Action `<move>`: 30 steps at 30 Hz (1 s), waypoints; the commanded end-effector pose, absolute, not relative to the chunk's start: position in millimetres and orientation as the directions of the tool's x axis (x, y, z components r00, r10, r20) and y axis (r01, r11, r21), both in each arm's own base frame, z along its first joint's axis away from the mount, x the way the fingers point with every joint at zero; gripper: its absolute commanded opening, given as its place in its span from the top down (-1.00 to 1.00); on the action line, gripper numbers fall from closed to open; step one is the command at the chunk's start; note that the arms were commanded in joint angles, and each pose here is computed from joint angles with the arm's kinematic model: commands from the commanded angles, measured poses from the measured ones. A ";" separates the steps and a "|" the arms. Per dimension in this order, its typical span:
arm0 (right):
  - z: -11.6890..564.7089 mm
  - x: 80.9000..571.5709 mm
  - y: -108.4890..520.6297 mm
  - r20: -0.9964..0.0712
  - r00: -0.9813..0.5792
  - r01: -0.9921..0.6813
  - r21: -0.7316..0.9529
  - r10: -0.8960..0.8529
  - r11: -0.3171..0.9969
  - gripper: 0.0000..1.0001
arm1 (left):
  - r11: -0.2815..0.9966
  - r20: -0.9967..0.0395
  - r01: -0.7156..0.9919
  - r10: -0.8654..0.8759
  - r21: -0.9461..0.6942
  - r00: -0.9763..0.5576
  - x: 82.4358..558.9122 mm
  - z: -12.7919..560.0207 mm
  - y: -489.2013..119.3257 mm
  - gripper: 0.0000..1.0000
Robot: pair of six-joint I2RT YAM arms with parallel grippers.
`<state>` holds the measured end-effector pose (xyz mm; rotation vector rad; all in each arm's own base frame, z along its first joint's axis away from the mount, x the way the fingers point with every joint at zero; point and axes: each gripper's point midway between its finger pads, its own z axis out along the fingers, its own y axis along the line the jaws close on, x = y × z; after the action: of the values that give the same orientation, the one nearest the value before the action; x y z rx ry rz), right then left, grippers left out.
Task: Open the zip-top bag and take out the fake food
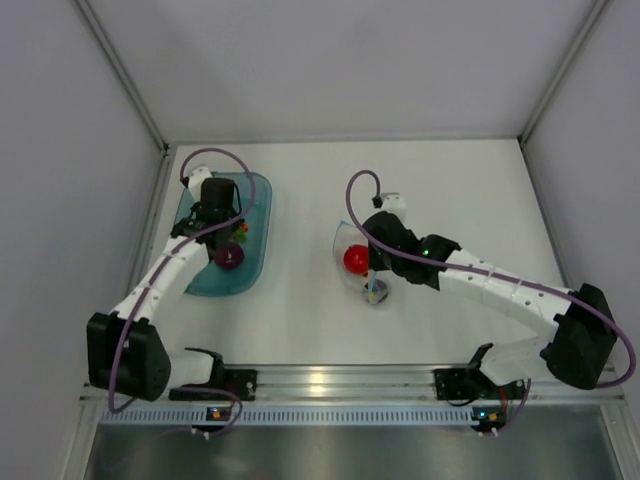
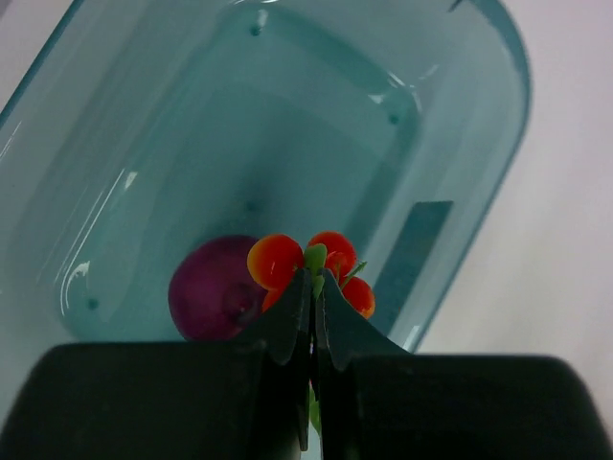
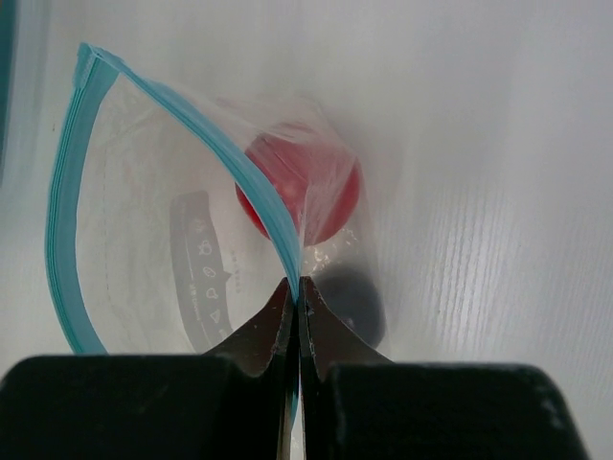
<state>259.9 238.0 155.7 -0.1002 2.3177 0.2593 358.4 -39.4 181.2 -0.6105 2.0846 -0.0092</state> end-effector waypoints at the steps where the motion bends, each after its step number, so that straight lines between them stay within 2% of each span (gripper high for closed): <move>1: 172.0 263.6 244.2 -0.749 -0.661 -0.173 0.212 0.046 0.962 1.00 | 0.871 -0.769 -0.444 -0.427 -0.209 -0.476 380.4 168.0 -24.3 1.00; 4: 173.0 261.4 245.1 -0.746 -0.664 -0.185 0.222 0.045 0.957 1.00 | 0.857 -0.740 -0.477 -0.449 -0.197 -0.501 395.9 151.4 -11.6 0.77; 5: 173.0 260.1 246.8 -0.744 -0.667 -0.193 0.228 0.043 0.954 1.00 | 0.854 -0.735 -0.477 -0.458 -0.208 -0.500 401.2 151.3 -10.9 0.60; 6: 172.9 259.3 247.1 -0.743 -0.668 -0.195 0.232 0.044 0.953 1.00 | 0.853 -0.723 -0.482 -0.460 -0.199 -0.515 403.6 143.3 -11.2 0.02; 7: 172.4 258.2 247.0 -0.743 -0.668 -0.199 0.235 0.044 0.951 1.00 | 0.847 -0.717 -0.489 -0.473 -0.209 -0.512 405.3 141.6 -12.4 -0.27; 9: 172.3 255.9 250.6 -0.737 -0.674 -0.211 0.256 0.049 0.943 1.00 | 0.844 -0.717 -0.492 -0.477 -0.212 -0.509 408.9 141.1 -12.7 -0.54; 10: 172.4 254.8 250.6 -0.736 -0.675 -0.214 0.259 0.049 0.942 1.00 | 0.845 -0.718 -0.492 -0.474 -0.208 -0.510 409.3 141.5 -12.2 -0.94; 14: 174.6 251.8 252.4 -0.732 -0.679 -0.227 0.275 0.050 0.934 1.00 | 0.854 -0.726 -0.457 -0.477 -0.249 -0.495 410.1 158.1 -18.5 -0.96; 20: 185.6 254.3 255.2 -0.741 -0.667 -0.222 0.299 0.079 0.928 1.00 | 0.887 -0.719 -0.231 -0.459 -0.399 -0.522 394.6 204.7 -69.8 -0.96; 25: 191.8 256.7 260.0 -0.740 -0.663 -0.213 0.329 0.112 0.920 1.00 | 0.884 -0.752 0.011 -0.392 -0.468 -0.530 354.7 250.3 -143.6 -0.92; 30: 193.3 252.3 274.3 -0.718 -0.681 -0.239 0.406 0.146 0.882 1.00 | 0.829 -0.764 0.167 -0.388 -0.533 -0.515 307.3 284.3 -198.0 -0.83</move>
<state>246.2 258.8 165.3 -0.1153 2.3216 0.4642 326.5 -174.1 258.4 -0.1997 2.0715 -0.5753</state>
